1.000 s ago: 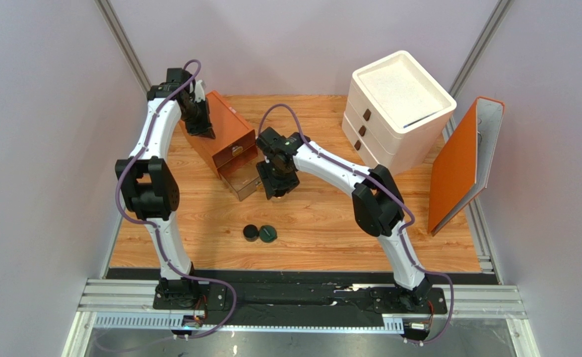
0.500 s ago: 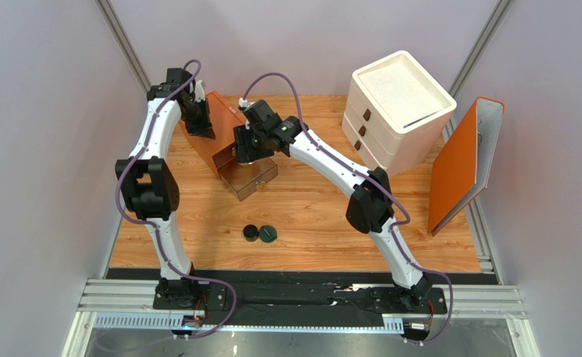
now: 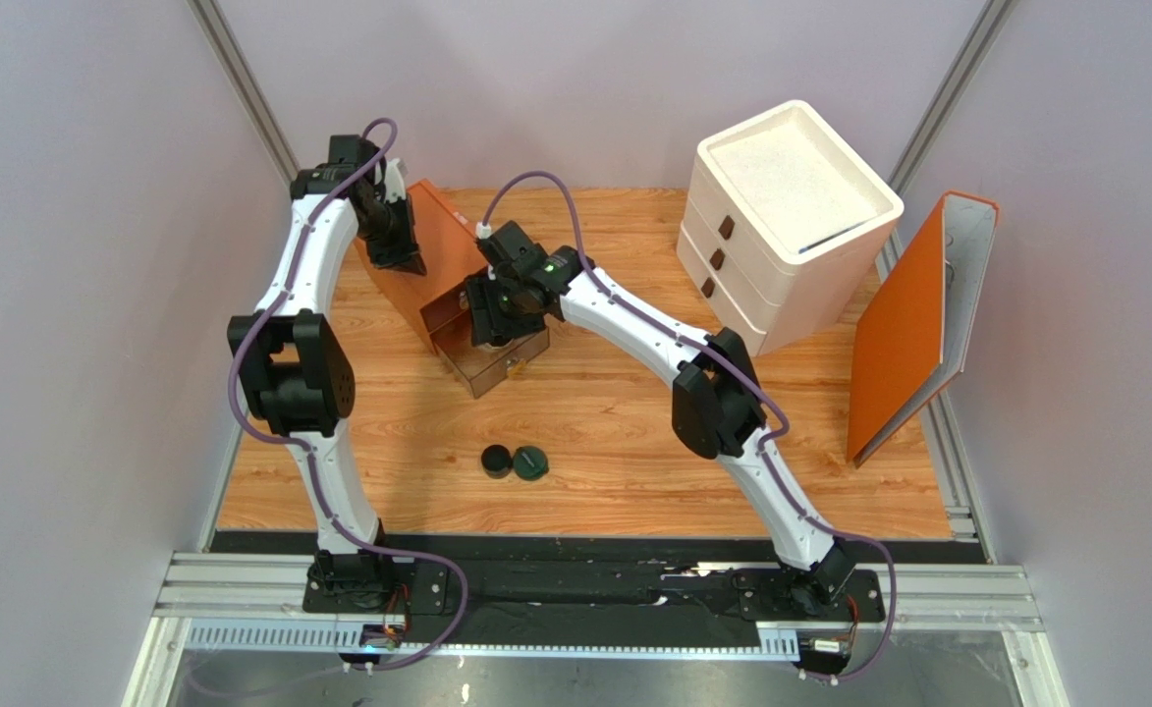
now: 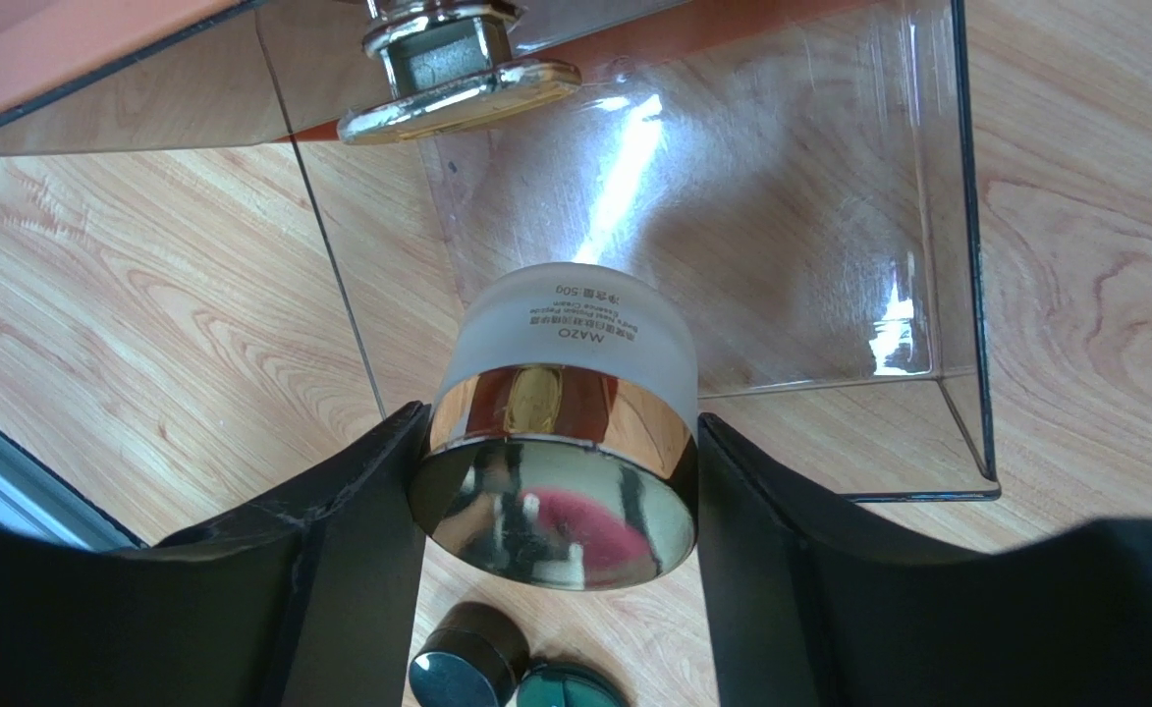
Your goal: Organize the makeup
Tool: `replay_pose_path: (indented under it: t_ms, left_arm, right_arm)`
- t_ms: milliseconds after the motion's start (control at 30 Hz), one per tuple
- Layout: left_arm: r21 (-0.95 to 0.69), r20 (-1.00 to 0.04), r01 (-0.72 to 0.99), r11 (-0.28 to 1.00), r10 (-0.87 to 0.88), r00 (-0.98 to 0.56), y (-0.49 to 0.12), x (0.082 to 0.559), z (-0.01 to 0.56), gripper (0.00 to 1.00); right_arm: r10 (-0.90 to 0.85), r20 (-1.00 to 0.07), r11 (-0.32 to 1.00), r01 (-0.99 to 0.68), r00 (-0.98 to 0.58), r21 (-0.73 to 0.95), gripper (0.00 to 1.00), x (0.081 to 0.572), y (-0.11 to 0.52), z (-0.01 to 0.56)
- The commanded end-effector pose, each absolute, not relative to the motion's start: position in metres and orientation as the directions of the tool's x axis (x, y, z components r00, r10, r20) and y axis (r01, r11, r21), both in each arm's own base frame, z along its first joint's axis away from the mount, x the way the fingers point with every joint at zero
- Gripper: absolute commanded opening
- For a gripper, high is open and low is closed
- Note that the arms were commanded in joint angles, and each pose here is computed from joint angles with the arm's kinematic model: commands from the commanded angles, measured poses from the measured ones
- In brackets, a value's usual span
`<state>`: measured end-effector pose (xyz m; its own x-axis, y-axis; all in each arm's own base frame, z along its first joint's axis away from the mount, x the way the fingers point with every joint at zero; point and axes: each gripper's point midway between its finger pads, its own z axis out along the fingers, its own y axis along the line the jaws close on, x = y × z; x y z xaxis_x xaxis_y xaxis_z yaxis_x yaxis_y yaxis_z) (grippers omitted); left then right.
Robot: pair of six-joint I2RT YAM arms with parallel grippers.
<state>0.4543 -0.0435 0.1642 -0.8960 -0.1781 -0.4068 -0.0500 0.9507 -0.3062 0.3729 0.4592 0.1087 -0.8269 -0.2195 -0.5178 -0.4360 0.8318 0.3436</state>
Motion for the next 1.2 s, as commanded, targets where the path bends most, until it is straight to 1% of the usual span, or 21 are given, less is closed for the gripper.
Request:
replay_pose_path:
  t_ms: [0, 100, 300, 333, 400, 467, 500, 600, 633, 700, 733, 800, 833, 900, 1033, 1167]
  left_arm:
    - [-0.242, -0.243, -0.091, 0.966, -0.151, -0.958, -0.034, 0.422, 0.122, 0.0]
    - [-0.238, -0.248, -0.094, 0.967, -0.154, -0.956, -0.033, 0.423, 0.123, 0.0]
    - [-0.244, -0.252, -0.094, 0.965, -0.157, -0.955, -0.034, 0.423, 0.126, 0.0]
    - [-0.241, -0.257, -0.089, 0.966, -0.152, -0.954, -0.034, 0.423, 0.127, 0.0]
    - [-0.24, -0.256, -0.088, 0.967, -0.151, -0.955, -0.034, 0.423, 0.127, 0.0]
    - [-0.238, -0.261, -0.086, 0.968, -0.149, -0.954, -0.033, 0.423, 0.129, 0.0]
    - [-0.237, -0.26, -0.085, 0.968, -0.148, -0.954, -0.033, 0.422, 0.129, 0.0]
    - [-0.237, -0.26, -0.087, 0.968, -0.149, -0.954, -0.032, 0.422, 0.129, 0.0]
    - [-0.239, -0.261, -0.087, 0.967, -0.151, -0.953, -0.033, 0.423, 0.129, 0.0]
    - [-0.243, -0.257, -0.088, 0.966, -0.152, -0.954, -0.034, 0.423, 0.128, 0.0]
    - [-0.245, -0.254, -0.089, 0.966, -0.152, -0.955, -0.034, 0.423, 0.127, 0.0]
    - [-0.246, -0.254, -0.088, 0.965, -0.152, -0.955, -0.034, 0.423, 0.127, 0.0]
    - [-0.247, -0.253, -0.085, 0.965, -0.149, -0.956, -0.035, 0.423, 0.126, 0.0]
    - [-0.245, -0.249, -0.087, 0.966, -0.149, -0.957, -0.034, 0.421, 0.125, 0.0]
    - [-0.232, -0.246, -0.081, 0.969, -0.139, -0.959, -0.033, 0.418, 0.123, 0.0]
    - [-0.22, -0.242, -0.08, 0.972, -0.133, -0.961, -0.03, 0.416, 0.121, 0.0]
  right_arm:
    - [-0.148, -0.604, 0.804, -0.451, -0.783, 0.388, 0.65, 0.385, 0.47, 0.153]
    - [-0.139, -0.618, 0.807, -0.45, -0.774, 0.383, 0.76, 0.386, 0.468, 0.161]
    - [-0.143, -0.633, 0.816, -0.452, -0.761, 0.36, 0.76, 0.381, 0.457, 0.174]
    - [-0.149, -0.651, 0.809, -0.47, -0.744, 0.353, 0.76, 0.379, 0.453, 0.187]
    - [-0.184, -0.644, 0.803, -0.491, -0.743, 0.337, 0.75, 0.369, 0.444, 0.185]
    - [-0.233, -0.662, 0.776, -0.547, -0.712, 0.316, 0.74, 0.355, 0.435, 0.202]
    - [-0.277, -0.632, 0.775, -0.557, -0.723, 0.298, 0.73, 0.345, 0.426, 0.188]
    - [-0.38, -0.618, 0.737, -0.628, -0.689, 0.248, 0.73, 0.317, 0.408, 0.189]
    - [-0.434, -0.579, 0.73, -0.646, -0.69, 0.222, 0.73, 0.302, 0.4, 0.172]
    - [-0.513, -0.554, 0.695, -0.696, -0.655, 0.18, 0.73, 0.28, 0.39, 0.166]
    - [-0.551, -0.506, 0.693, -0.702, -0.664, 0.165, 0.72, 0.268, 0.381, 0.146]
    - [-0.603, -0.463, 0.67, -0.728, -0.65, 0.149, 0.71, 0.247, 0.376, 0.13]
    - [-0.624, -0.425, 0.668, -0.73, -0.656, 0.146, 0.71, 0.237, 0.369, 0.115]
    - [-0.647, -0.382, 0.662, -0.735, -0.66, 0.149, 0.67, 0.223, 0.369, 0.097]
    - [-0.67, -0.313, 0.666, -0.731, -0.673, 0.145, 0.65, 0.212, 0.369, 0.069]
    - [-0.668, -0.327, 0.665, -0.734, -0.669, 0.142, 0.65, 0.218, 0.38, 0.064]
